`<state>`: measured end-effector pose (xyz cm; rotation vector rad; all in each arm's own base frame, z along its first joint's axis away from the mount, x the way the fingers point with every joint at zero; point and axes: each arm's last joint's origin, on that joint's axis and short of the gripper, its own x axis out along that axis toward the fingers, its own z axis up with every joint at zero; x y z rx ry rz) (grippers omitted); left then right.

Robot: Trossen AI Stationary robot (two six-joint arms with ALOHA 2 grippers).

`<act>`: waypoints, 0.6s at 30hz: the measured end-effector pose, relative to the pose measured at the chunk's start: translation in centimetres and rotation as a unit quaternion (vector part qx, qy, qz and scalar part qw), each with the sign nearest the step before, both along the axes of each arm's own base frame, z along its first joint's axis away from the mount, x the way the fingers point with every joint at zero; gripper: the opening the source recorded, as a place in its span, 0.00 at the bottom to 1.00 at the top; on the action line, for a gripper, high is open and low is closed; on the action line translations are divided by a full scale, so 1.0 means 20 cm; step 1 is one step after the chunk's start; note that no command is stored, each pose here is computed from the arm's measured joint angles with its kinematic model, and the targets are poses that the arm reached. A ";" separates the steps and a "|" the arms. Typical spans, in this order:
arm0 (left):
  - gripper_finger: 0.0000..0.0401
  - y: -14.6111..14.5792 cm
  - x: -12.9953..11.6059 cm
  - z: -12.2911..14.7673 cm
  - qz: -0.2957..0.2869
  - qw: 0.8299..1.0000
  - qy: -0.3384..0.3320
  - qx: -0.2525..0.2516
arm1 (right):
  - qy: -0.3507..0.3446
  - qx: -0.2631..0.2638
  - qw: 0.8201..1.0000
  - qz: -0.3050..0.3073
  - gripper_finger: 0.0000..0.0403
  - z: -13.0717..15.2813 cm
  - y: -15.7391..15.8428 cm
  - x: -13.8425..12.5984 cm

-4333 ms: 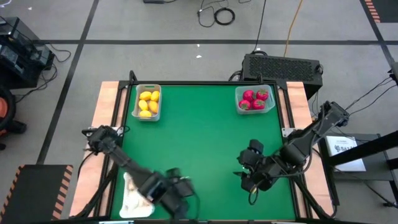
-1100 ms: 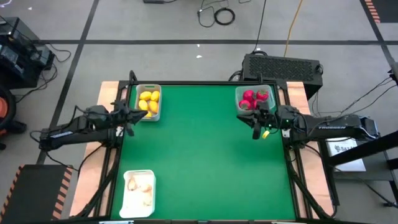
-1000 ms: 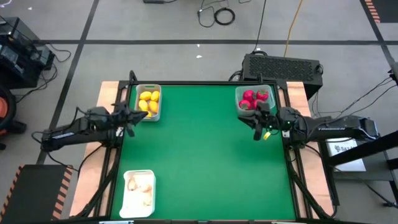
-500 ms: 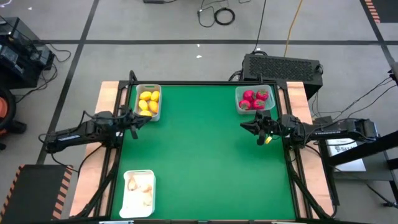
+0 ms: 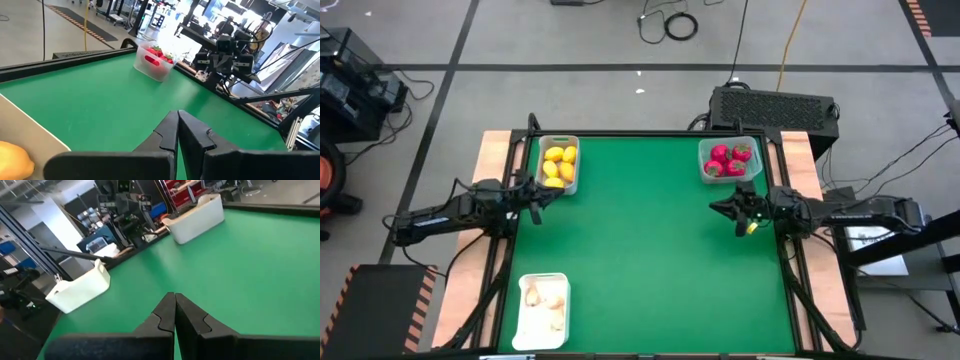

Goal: Sort produce into baskets
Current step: Return to Home Position

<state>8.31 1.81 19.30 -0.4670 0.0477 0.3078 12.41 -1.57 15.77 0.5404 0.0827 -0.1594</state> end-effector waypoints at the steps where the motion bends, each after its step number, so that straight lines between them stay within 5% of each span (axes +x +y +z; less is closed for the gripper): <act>1: 0.04 0.00 0.00 0.00 0.000 1.000 0.000 0.000 | 0.003 0.000 1.000 0.000 0.00 0.00 0.00 -0.01; 13: 0.04 0.00 0.00 0.01 -0.001 1.000 -0.006 0.001 | 0.023 -0.020 1.000 0.002 0.00 -0.02 0.01 -0.07; 18: 0.04 -0.01 0.01 0.04 -0.035 0.999 -0.039 0.013 | 0.042 -0.077 0.996 -0.003 0.00 -0.03 0.01 -0.08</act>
